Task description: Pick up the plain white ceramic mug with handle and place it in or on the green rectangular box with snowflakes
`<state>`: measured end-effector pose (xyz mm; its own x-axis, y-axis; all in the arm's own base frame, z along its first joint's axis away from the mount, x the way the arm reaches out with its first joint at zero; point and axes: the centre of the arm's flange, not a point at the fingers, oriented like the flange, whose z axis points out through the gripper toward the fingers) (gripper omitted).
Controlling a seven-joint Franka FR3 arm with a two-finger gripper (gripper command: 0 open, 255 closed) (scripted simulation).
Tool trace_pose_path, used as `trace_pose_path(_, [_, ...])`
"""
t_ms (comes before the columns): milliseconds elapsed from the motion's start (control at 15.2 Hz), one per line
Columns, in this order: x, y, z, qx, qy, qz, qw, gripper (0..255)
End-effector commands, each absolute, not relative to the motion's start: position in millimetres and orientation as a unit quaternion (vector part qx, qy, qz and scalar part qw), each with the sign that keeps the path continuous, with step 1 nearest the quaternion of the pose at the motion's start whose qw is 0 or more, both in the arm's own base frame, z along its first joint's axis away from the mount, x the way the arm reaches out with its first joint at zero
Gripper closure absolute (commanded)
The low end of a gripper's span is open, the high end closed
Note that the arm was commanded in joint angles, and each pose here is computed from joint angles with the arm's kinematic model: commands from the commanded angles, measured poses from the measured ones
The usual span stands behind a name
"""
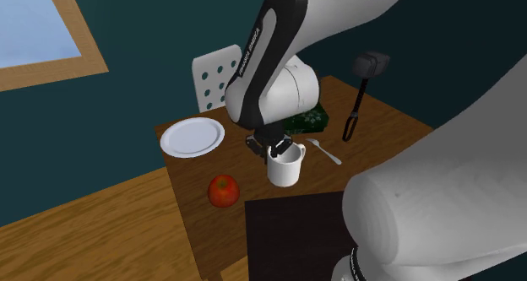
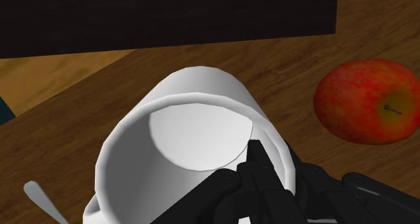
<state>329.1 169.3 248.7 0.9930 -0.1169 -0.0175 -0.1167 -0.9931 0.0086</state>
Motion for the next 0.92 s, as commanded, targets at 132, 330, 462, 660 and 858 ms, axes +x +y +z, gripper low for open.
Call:
trace_pose_path(132, [329.4,169.9,270.2,0.998,-0.059,-0.009,0.004,255])
trace_pose_path(330, [329.4,169.9,286.1,0.998,-0.059,-0.009,0.004,255])
trace_pose_path(462, [329.4,169.9,296.6,0.998,-0.059,-0.009,0.004,255])
trace_pose_path(660, [354.3,161.4,300.4,0.998,-0.059,-0.009,0.004,255])
trace_pose_path(858, [391.7,148.5,302.4,0.998,-0.059,-0.009,0.004,255])
